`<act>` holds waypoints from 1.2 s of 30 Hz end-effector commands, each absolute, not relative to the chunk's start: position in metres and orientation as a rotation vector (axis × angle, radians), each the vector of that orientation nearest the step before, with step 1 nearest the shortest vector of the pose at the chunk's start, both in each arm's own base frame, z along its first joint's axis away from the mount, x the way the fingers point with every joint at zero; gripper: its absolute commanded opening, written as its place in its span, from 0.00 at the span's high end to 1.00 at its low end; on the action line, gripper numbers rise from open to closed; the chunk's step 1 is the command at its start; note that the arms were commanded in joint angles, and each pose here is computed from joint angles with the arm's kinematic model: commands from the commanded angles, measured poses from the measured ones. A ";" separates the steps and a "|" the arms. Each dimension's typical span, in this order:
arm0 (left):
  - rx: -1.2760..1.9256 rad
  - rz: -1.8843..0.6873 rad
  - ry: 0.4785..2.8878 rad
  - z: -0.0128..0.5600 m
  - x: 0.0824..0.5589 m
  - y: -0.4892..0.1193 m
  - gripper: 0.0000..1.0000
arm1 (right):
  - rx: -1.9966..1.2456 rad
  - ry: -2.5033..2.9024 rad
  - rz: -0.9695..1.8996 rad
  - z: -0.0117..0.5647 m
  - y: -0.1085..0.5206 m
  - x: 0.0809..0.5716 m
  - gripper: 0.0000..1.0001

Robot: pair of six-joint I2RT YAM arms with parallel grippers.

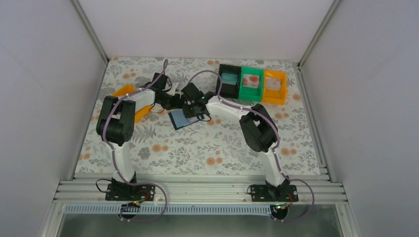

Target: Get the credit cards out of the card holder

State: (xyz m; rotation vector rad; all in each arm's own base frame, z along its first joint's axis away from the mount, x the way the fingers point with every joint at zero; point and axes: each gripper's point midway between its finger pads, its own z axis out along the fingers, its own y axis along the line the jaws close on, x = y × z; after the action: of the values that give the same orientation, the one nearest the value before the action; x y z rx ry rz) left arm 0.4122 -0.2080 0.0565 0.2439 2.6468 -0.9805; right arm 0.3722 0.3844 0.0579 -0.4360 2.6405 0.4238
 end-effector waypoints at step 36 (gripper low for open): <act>0.499 -1.192 2.541 0.058 0.369 -0.223 0.98 | -0.587 2.456 1.309 0.101 0.349 0.351 0.40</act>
State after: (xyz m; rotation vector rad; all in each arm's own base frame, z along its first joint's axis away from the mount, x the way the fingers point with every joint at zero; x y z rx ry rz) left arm 0.3751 -0.2182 0.0479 0.3709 2.6240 -1.1727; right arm 0.3618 0.3387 0.1204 -0.5243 2.4527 1.1005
